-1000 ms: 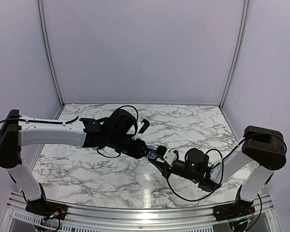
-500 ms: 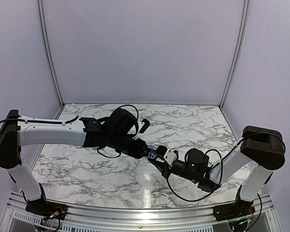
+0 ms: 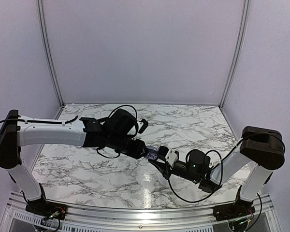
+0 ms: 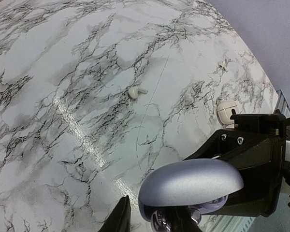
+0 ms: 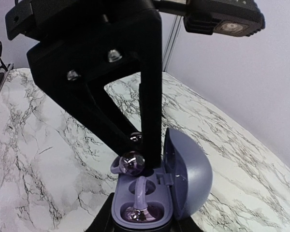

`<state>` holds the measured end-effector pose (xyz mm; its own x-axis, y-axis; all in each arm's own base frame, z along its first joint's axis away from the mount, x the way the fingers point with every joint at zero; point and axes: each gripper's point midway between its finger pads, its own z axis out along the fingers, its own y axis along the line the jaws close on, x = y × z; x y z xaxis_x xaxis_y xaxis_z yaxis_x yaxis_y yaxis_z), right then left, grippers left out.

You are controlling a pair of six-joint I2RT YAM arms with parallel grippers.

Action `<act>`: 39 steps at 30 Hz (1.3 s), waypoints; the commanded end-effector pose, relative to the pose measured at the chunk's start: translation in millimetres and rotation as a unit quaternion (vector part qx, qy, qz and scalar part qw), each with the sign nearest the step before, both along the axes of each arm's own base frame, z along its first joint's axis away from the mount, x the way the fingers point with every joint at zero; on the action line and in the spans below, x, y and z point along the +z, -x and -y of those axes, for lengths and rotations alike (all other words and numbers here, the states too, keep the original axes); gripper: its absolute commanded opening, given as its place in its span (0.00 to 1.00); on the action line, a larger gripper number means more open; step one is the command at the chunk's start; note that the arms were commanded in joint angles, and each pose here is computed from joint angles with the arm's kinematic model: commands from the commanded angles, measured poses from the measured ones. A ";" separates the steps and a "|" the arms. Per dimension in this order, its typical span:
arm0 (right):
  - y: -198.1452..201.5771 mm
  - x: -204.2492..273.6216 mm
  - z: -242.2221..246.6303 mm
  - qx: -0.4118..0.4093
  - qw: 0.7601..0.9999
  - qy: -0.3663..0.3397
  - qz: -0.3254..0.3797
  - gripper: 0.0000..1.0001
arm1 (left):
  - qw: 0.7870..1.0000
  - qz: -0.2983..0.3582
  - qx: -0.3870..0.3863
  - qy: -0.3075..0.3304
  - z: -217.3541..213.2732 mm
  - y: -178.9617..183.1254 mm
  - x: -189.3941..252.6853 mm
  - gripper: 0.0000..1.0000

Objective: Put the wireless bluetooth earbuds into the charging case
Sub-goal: Insert the left earbud into the left side groove of the charging case.

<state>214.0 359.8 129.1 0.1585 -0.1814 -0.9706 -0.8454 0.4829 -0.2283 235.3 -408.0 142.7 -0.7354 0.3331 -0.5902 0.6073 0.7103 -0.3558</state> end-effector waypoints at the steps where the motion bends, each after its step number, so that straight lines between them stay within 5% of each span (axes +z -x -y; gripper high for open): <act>1: 8.3 39.8 -3.3 0.023 0.997 -0.070 0.030 0.00 | 0.999 -0.001 0.026 -0.042 -19.2 -6.1 -8.7 0.29; 39: 9.2 20.0 -9.7 0.049 0.995 -0.082 -0.013 0.00 | 0.999 0.005 0.018 -0.028 -8.4 -9.3 10.1 0.40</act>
